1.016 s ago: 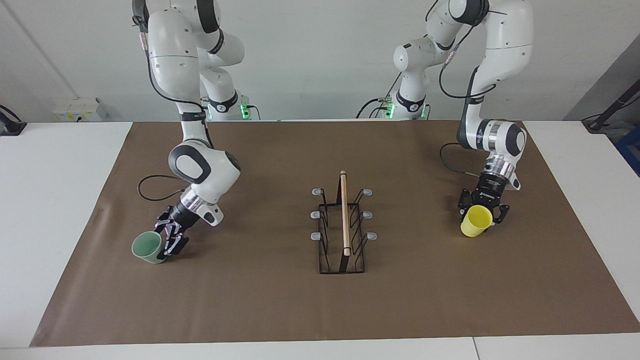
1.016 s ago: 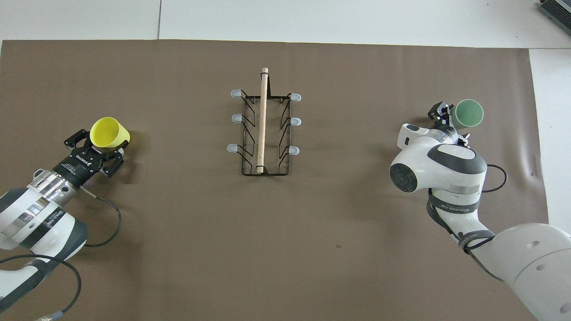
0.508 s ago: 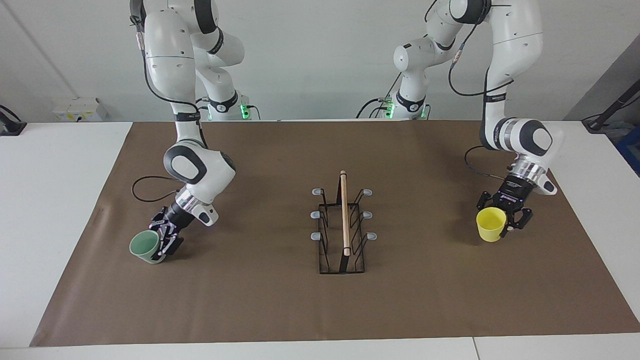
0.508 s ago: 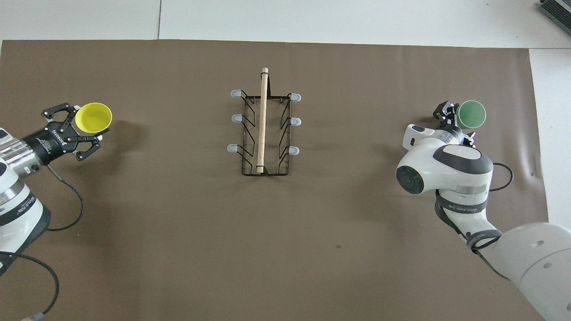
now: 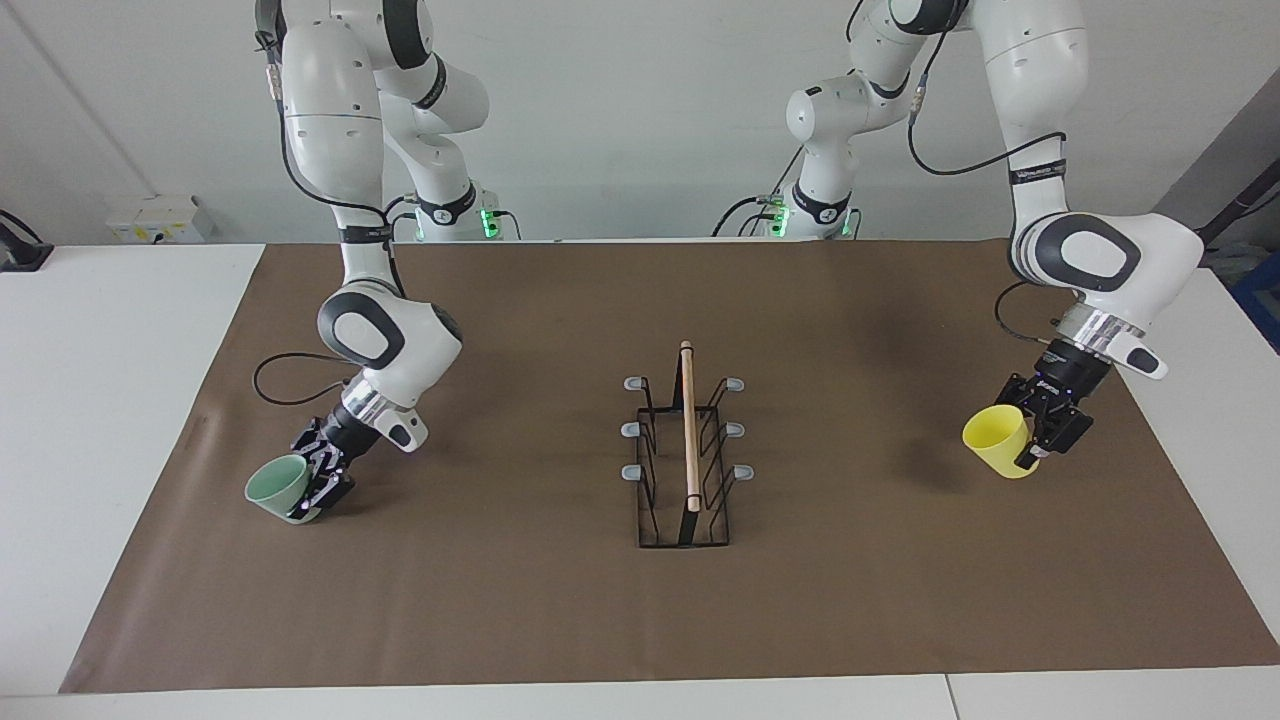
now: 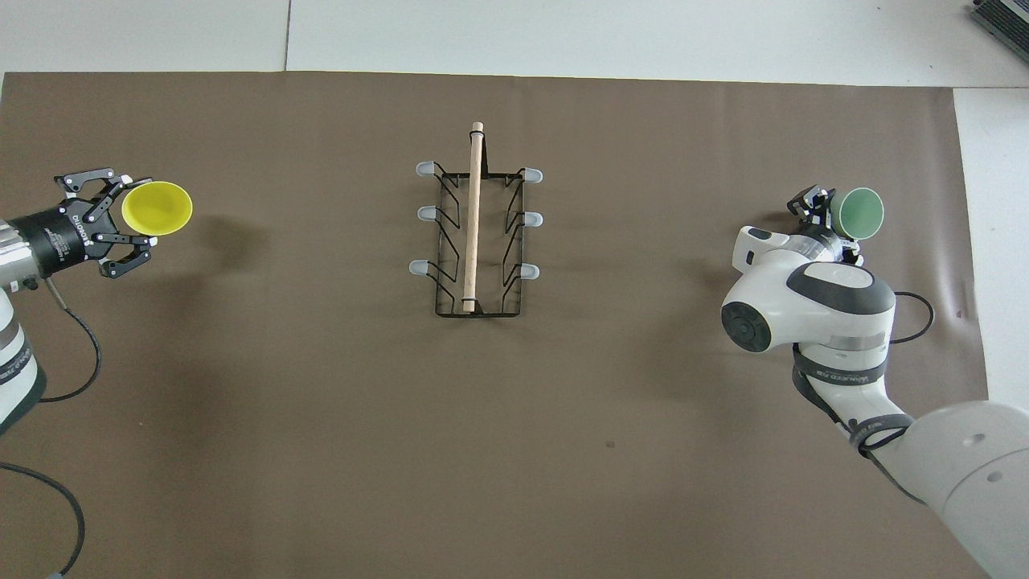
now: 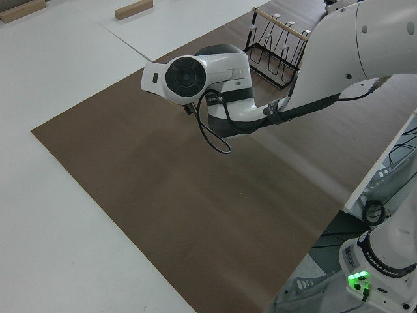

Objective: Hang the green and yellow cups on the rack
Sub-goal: 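Lift the yellow cup with the left gripper while the right gripper lifts the green cup, then carry the yellow cup to the rack while the right gripper carries the green cup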

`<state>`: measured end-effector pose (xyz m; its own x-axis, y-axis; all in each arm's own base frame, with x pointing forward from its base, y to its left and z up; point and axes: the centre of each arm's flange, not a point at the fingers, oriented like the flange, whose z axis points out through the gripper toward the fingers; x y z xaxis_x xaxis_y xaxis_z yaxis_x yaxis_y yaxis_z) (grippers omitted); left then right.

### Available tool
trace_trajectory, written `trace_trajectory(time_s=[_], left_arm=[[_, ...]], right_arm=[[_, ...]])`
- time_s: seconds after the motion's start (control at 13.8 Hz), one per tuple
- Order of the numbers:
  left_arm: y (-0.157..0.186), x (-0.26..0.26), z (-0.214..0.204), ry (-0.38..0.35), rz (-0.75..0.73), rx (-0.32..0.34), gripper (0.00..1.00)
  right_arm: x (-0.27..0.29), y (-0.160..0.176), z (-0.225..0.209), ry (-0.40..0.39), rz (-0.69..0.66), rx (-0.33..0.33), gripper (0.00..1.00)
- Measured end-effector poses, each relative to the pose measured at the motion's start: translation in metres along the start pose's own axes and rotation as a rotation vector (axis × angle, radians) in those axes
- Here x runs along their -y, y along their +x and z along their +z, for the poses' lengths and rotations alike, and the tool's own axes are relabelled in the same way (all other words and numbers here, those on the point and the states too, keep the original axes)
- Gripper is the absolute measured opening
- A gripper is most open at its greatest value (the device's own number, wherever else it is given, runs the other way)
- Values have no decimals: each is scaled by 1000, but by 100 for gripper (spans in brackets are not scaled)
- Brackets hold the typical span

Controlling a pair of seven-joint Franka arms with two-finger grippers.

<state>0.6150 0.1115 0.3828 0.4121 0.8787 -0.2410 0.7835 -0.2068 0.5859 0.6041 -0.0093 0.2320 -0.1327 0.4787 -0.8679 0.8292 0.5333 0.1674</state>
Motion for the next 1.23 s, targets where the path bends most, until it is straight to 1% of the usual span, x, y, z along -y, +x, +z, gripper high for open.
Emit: trace_trajectory(time_s=[0.22,0.29,0.51,0.65,0.8,0.94,1.02,1.09,1.16,1.23], left_arm=[[-25,-40,-19,118,167,-107,70],[-38,-52,-21,151,205,-139,70],[-89,-81,-16,260,283,-229,70],[-130,-93,-15,329,300,-300,70],[-174,-100,-13,391,301,-372,70],[-225,-101,-5,443,301,-463,70],[-252,-101,1,450,294,-503,70],[-277,-100,8,451,287,-527,70],[-297,-98,13,449,284,-551,70],[-314,-96,18,443,282,-593,70]], right_arm=[[-1,-1,-1,-4,3,-2,70],[-3,-2,-2,-16,7,-17,70],[1,-21,0,-68,53,-113,70],[1,-32,-2,-72,89,-136,70],[-8,-39,-11,-30,165,-181,70],[-29,-52,-39,2,232,-241,70],[-40,-59,-57,41,275,-269,70],[-51,-64,-78,91,316,-302,70],[-62,-67,-99,140,353,-340,70],[-73,-69,-121,182,388,-376,70]])
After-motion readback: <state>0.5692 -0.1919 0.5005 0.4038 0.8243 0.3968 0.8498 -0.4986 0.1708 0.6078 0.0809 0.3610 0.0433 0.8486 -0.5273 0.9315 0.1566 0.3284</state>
